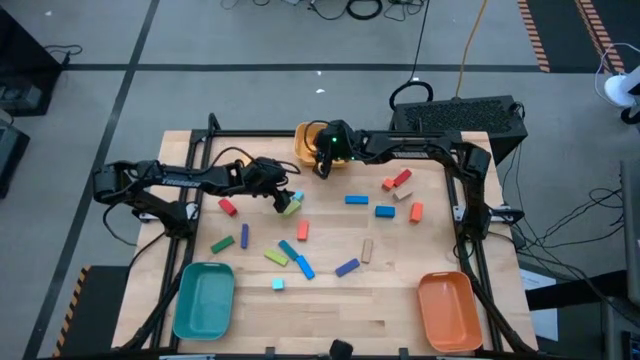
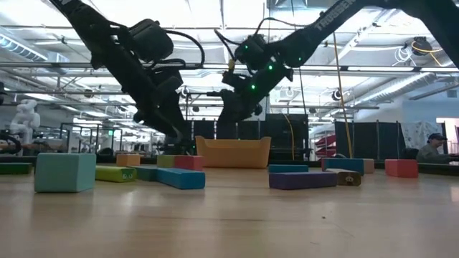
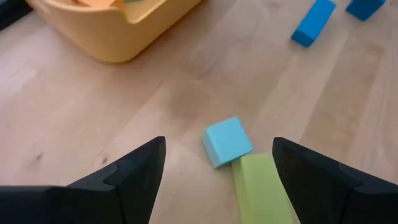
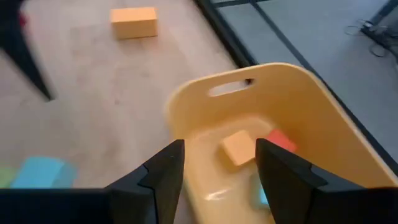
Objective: Sort blocks by size
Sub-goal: Put the top blue square block into the yellow bin
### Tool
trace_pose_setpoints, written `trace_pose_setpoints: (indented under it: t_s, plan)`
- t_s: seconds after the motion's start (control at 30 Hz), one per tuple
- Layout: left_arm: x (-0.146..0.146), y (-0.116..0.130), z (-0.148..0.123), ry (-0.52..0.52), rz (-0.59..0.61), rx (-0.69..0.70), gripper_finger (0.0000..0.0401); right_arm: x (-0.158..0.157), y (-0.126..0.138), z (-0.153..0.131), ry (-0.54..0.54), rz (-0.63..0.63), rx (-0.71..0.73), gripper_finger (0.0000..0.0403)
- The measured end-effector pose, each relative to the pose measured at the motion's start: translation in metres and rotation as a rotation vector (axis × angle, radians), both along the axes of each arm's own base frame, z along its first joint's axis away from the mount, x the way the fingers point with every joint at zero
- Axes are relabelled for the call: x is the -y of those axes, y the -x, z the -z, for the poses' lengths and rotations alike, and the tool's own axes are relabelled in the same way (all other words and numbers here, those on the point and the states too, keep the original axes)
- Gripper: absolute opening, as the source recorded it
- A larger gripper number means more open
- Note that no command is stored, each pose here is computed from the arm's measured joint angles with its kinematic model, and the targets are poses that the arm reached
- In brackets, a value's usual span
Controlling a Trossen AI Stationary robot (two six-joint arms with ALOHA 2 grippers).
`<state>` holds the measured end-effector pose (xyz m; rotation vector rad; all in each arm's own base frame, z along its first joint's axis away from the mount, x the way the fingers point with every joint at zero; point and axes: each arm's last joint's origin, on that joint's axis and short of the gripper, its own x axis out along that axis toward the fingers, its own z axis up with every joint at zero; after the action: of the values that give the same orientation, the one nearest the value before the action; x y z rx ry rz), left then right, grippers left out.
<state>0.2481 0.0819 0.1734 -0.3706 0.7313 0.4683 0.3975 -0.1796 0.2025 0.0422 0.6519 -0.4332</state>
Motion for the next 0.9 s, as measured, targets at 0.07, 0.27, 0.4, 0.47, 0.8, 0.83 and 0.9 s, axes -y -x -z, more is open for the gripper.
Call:
trace_pose_setpoints:
  t_s: [0.07, 0.27, 0.4, 0.47, 0.8, 0.83, 0.9]
  plan:
    - [0.003, 0.0, 0.001, -0.01, -0.021, -0.01, 0.0297, -0.009, 0.0, -0.002, 0.009, -0.025, 0.002, 0.0182]
    - [0.011, -0.002, 0.001, -0.047, -0.025, -0.032, 0.0297, -0.029, 0.011, -0.006, 0.038, -0.024, -0.004, 0.0182]
    - [0.013, -0.007, 0.004, -0.072, -0.065, -0.019, 0.0297, -0.037, 0.027, -0.008, 0.042, 0.008, -0.003, 0.0182]
    - [0.013, -0.011, 0.01, -0.073, -0.062, -0.022, 0.0297, -0.043, 0.034, -0.011, 0.034, 0.011, 0.015, 0.0182]
    - [0.01, -0.026, 0.035, -0.055, -0.077, -0.018, 0.0297, -0.062, 0.069, -0.028, 0.018, 0.024, 0.105, 0.0182]
    - [0.01, -0.026, 0.038, -0.054, -0.077, -0.024, 0.0297, -0.063, 0.072, -0.029, 0.014, 0.028, 0.11, 0.0182]
    - [0.01, -0.028, 0.042, -0.053, -0.077, -0.025, 0.0297, -0.064, 0.076, -0.031, 0.015, 0.035, 0.118, 0.0182]
